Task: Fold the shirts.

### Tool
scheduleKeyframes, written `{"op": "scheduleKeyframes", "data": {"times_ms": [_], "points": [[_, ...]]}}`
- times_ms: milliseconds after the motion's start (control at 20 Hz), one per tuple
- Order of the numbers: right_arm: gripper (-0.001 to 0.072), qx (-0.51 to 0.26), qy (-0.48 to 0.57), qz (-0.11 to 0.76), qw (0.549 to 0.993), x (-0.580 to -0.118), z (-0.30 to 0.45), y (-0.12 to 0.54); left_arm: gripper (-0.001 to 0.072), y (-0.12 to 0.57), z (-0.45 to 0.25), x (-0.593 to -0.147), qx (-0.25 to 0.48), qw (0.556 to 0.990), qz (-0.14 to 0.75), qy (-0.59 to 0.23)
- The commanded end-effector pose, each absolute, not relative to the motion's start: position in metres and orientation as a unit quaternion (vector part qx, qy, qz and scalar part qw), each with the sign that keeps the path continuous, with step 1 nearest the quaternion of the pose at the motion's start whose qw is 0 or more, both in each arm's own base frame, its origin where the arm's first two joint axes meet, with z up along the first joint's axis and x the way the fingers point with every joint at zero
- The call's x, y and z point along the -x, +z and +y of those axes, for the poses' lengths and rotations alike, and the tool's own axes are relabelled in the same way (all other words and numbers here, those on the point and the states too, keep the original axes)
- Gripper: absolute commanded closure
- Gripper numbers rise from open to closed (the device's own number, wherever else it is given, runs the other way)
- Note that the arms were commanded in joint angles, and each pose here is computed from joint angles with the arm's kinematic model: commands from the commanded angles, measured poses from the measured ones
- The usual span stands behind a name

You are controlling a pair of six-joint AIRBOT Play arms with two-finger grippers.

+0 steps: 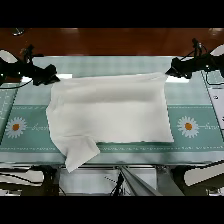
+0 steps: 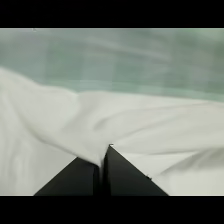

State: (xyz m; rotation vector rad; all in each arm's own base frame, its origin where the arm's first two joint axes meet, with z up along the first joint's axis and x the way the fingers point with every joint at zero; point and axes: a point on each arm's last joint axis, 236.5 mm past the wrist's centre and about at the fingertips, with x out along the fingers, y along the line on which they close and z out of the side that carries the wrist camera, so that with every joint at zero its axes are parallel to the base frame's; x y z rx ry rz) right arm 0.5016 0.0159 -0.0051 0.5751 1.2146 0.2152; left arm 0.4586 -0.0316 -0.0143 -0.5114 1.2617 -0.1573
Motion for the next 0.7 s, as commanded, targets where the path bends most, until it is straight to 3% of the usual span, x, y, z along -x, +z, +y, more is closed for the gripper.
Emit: {"op": "scheduleKeyframes", "data": {"times_ms": [0,650], "points": [[0.0689,-0.215,0.076,0.644,0.730,-0.455,-0.009,-0.031,0.0681,-0.047,-0.015,-0.398,0.177,0.709,0.680,-0.065],[0.0689,-0.232,0.095,0.695,0.674,-0.411,0.010,-0.074,0.0678,-0.074,-0.030,-0.356,0.180,0.655,0.731,-0.073]]}}
